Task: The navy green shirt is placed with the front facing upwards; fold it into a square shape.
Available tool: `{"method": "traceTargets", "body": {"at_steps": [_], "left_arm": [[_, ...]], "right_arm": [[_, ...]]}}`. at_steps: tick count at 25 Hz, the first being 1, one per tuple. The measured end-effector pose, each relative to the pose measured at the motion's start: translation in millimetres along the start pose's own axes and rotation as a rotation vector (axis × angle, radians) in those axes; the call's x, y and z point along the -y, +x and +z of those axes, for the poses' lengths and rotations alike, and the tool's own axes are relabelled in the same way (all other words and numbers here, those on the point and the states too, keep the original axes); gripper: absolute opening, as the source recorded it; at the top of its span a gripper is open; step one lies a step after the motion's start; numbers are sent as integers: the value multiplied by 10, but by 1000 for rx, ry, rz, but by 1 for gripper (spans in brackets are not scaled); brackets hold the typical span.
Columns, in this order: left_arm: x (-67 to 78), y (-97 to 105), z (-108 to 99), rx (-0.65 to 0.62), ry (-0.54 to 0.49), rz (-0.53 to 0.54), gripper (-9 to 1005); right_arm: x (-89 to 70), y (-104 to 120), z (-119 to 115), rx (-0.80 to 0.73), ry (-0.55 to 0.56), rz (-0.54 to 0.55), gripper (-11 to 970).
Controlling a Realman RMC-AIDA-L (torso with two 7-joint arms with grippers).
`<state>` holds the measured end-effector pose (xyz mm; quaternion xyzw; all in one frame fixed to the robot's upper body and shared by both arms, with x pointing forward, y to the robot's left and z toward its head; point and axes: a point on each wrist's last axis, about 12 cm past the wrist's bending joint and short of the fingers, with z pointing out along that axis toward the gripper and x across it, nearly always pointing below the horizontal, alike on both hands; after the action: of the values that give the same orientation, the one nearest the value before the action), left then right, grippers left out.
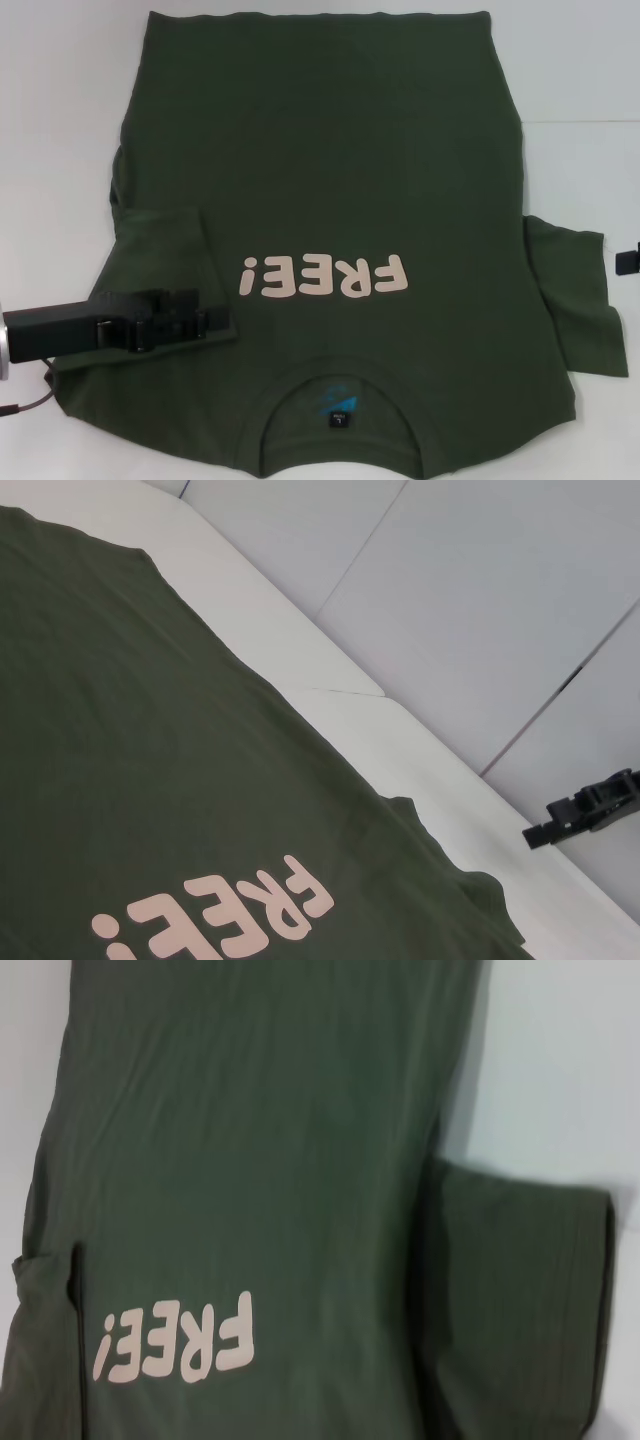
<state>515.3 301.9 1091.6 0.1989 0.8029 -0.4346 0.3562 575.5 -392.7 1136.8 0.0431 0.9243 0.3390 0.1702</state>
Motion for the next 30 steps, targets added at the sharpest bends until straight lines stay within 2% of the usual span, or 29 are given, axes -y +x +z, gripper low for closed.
{"method": "traceTargets", "body": {"at_steps": [6,12,30], "left_arm": [[-12,-11,8,2,-10,5,766],[-24,-16,14,3,-21,9,765],[-40,-14,17,9,-32,4,766]], "right_arm": [[5,75,120,-19,-8,22,853],[33,123,235,-41,42,7,841],[48,178,410,-24,70,-1,807]]}}
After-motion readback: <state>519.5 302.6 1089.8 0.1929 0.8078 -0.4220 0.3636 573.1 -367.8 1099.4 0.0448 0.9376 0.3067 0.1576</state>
